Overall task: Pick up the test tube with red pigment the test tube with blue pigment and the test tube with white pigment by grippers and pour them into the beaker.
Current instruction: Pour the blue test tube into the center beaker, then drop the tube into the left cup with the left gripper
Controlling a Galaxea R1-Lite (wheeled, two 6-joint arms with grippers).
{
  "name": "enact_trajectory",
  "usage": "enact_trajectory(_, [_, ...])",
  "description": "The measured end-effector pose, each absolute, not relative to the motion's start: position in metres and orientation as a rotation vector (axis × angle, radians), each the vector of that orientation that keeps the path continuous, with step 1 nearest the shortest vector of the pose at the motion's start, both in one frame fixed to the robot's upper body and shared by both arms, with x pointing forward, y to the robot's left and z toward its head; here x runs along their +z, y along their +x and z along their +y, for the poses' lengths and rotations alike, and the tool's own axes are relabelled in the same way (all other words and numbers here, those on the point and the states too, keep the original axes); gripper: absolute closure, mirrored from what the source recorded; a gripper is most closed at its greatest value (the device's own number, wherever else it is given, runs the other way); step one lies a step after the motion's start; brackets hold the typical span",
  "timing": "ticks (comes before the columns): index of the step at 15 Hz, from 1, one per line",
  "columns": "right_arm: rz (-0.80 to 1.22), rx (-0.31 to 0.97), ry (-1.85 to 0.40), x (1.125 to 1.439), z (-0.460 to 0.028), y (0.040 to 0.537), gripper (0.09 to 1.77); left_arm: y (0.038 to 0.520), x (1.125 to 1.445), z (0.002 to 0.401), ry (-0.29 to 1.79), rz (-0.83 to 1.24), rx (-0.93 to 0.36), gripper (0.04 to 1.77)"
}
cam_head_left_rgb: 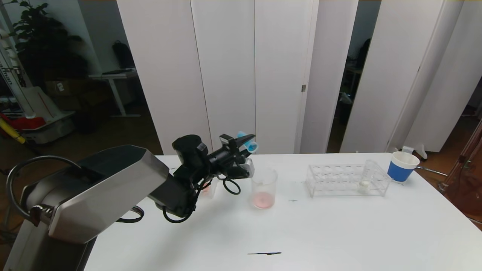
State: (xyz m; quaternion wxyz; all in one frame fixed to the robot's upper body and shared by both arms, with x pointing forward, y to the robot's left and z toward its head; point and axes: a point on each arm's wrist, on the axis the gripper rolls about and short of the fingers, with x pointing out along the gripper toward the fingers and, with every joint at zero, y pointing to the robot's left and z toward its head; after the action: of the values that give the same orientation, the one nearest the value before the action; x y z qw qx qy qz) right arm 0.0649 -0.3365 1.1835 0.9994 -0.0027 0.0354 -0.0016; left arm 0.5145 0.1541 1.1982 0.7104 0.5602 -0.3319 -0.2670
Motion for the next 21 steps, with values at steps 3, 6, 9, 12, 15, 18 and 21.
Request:
enact_trajectory(3, [0.071, -0.003, -0.005, 1.1835, -0.3365, 0.0649, 0.11, 0.5155, 1.1947, 0.1526, 1.272, -0.754, -0.576, 1.24])
enact_trajectory(6, [0.071, -0.003, -0.005, 1.1835, -0.3365, 0.0649, 0.11, 0.5162, 1.1914, 0.1508, 1.289, -0.749, -0.565, 1.24])
enact_trajectory(9, [0.071, -0.003, -0.005, 1.1835, -0.3365, 0.0649, 0.11, 0.5162, 1.1896, 0.1491, 1.302, -0.753, -0.563, 1.24])
enact_trajectory(12, [0.071, -0.003, -0.005, 1.1835, -0.3365, 0.0649, 0.11, 0.5156, 1.1945, 0.1489, 1.329, -0.797, -0.505, 1.24])
enact_trajectory(15, [0.071, -0.003, -0.005, 1.1835, -0.3365, 0.0649, 0.11, 0.5147, 1.1964, 0.1476, 1.346, -0.814, -0.477, 1.24])
enact_trajectory(18, [0.071, -0.003, -0.005, 1.1835, -0.3365, 0.0649, 0.11, 0.5145, 1.1965, 0.1475, 1.350, -0.817, -0.474, 1.24])
enact_trajectory(21, [0.071, -0.003, -0.005, 1.1835, -0.3365, 0.0649, 0.11, 0.5145, 1.1966, 0.1475, 1.352, -0.819, -0.475, 1.24])
